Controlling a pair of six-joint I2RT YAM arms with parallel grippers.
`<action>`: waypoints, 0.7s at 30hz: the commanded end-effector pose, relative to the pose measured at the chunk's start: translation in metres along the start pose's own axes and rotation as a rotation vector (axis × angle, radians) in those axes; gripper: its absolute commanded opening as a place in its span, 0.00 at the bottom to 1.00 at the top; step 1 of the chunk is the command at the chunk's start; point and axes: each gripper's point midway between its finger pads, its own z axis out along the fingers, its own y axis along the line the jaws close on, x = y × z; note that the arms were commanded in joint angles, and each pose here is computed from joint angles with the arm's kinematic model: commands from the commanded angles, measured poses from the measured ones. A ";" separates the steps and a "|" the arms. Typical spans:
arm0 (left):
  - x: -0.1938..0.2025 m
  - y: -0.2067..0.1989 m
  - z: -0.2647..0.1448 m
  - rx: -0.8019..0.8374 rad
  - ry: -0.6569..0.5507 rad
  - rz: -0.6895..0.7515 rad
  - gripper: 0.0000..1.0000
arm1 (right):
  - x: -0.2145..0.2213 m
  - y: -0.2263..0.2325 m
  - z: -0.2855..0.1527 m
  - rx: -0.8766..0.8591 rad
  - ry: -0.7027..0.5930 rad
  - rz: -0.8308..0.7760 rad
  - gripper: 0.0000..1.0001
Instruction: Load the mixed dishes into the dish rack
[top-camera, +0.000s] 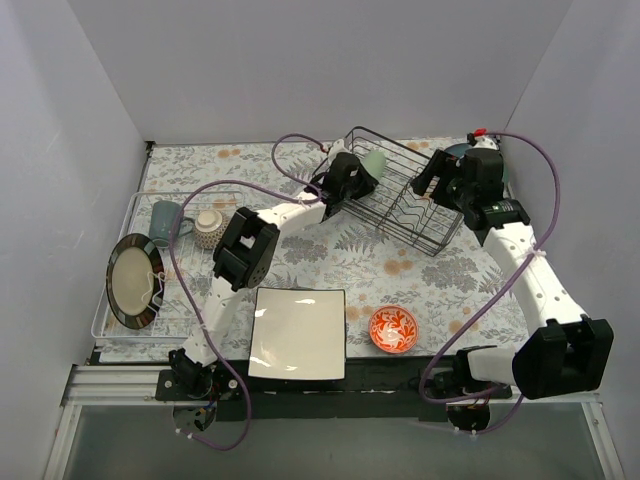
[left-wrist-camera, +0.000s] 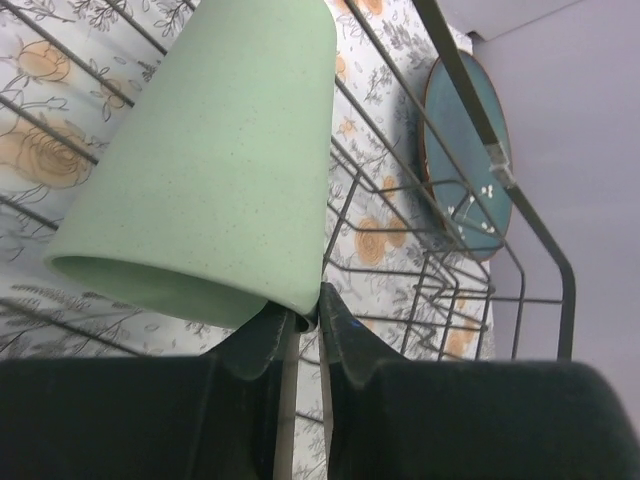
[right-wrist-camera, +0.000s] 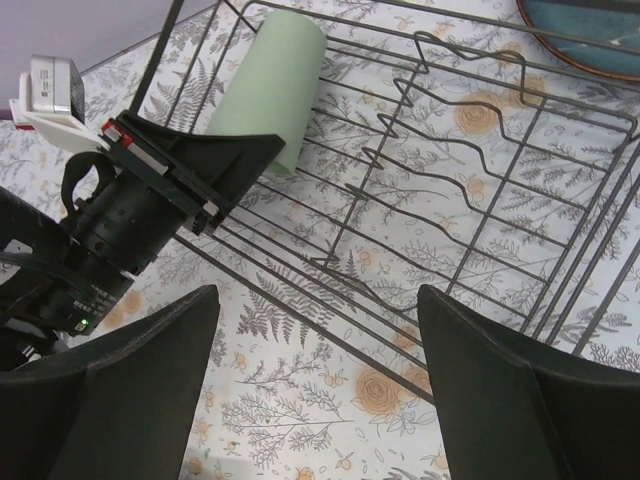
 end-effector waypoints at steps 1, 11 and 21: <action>-0.055 -0.053 -0.049 0.106 -0.076 0.063 0.00 | -0.047 0.032 -0.005 -0.142 -0.097 -0.022 0.90; -0.090 -0.134 -0.169 0.498 0.025 0.264 0.00 | -0.086 0.081 -0.007 -0.482 -0.003 0.031 0.97; -0.100 -0.180 -0.256 0.767 0.020 0.362 0.00 | -0.109 0.139 -0.045 -0.867 -0.031 0.034 0.97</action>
